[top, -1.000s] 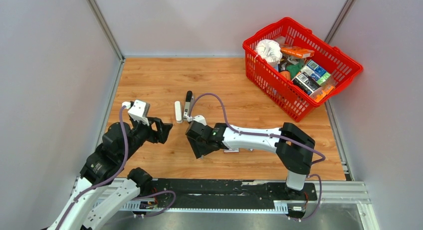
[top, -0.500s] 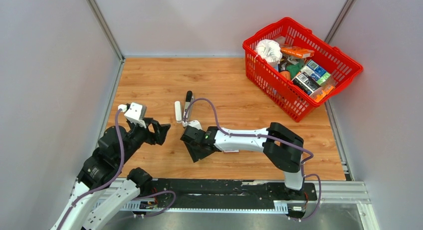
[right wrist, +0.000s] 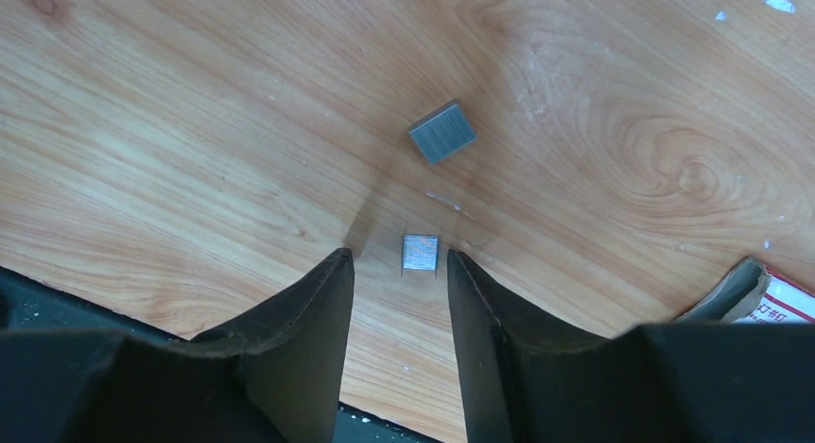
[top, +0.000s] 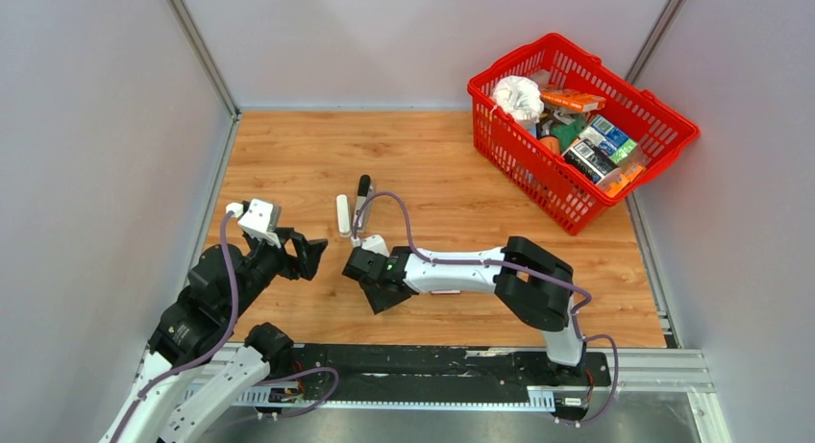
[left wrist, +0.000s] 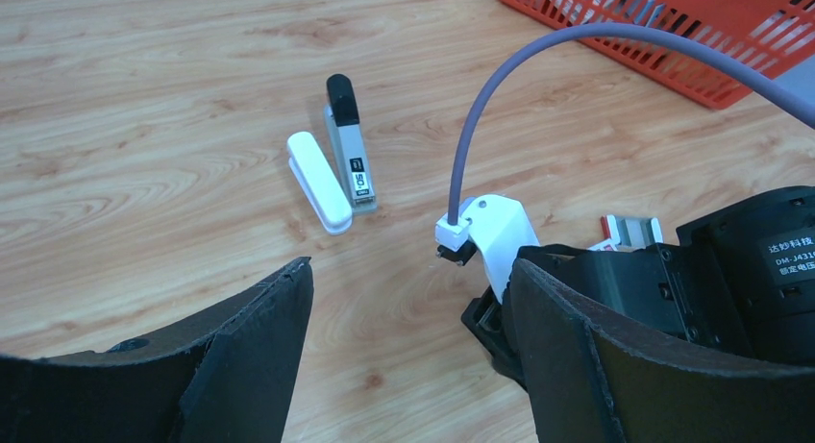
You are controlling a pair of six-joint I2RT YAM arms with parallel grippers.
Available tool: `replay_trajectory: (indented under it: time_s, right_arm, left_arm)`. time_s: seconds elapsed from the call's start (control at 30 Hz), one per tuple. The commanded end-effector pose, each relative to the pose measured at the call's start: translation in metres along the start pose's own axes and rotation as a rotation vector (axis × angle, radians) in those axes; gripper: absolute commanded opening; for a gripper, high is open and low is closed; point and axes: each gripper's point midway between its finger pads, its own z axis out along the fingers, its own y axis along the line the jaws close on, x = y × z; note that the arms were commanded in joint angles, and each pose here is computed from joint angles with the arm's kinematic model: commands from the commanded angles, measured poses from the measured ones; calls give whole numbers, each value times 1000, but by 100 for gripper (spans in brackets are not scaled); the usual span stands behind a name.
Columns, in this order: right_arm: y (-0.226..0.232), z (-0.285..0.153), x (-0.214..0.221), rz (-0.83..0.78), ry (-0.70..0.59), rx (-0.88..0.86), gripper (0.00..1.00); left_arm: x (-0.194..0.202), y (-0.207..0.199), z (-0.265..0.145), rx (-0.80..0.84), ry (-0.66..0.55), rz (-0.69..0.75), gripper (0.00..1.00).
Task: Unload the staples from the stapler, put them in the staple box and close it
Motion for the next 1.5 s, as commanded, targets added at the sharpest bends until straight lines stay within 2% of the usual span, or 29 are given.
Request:
replay_trajectory:
  time_s: [0.0,0.53,0.73,1.13,1.47]
  right_arm:
    - [5,-1,-6,21,-23,24,45]
    - [-5,1,-6,21,-34,97,32]
    - [-2,2,-10,19,-39,96,31]
    - [-6,2,-7,20,-33,111,17]
    - [-17,-20,-15,47,-86,130,15]
  left_arm:
    - [-4,2,-1,-6,-16,17,82]
    - [-3,3,-2,-12,-19,19,82]
    - [-3,3,-2,-12,-17,17,82]
    - [-2,3,-3,-13,-16,17,82]
    - [-2,3,-2,-13,-13,16,82]
